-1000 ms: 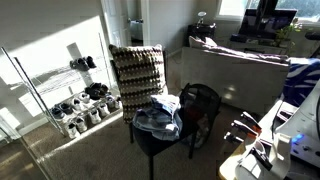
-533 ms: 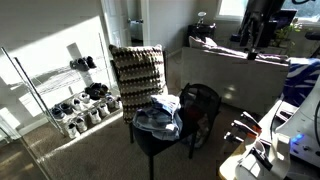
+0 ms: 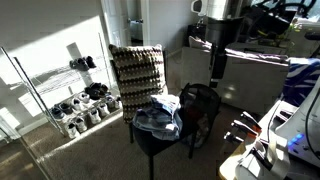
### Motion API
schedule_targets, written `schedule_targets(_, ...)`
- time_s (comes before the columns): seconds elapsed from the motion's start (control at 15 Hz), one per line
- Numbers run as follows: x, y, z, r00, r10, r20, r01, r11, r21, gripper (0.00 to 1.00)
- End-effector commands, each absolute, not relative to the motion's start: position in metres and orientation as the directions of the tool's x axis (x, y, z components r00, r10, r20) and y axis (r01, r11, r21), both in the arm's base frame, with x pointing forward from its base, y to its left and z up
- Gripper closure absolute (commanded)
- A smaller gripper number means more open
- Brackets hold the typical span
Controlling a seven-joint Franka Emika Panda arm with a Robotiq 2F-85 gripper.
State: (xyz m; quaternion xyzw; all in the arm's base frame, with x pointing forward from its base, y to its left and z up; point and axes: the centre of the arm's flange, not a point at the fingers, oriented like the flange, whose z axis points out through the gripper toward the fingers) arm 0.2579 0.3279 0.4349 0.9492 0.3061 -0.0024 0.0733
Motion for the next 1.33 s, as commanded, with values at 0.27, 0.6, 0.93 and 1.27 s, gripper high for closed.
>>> schedule_targets(0.27,0.279,0.335,0.428,0.82,0.567,-0.079,0.572,-0.815,0.093,0.0)
schedule_targets(0.6,0.277,0.336,0.429,0.819,0.568,-0.076,0.573,-0.814,0.095,0.0)
schedule_targets(0.93,0.252,0.341,0.422,0.809,0.576,-0.118,0.587,-0.801,0.117,0.0)
schedule_targets(1.27,0.29,0.356,0.425,0.849,0.523,-0.069,0.527,-0.834,0.163,0.0)
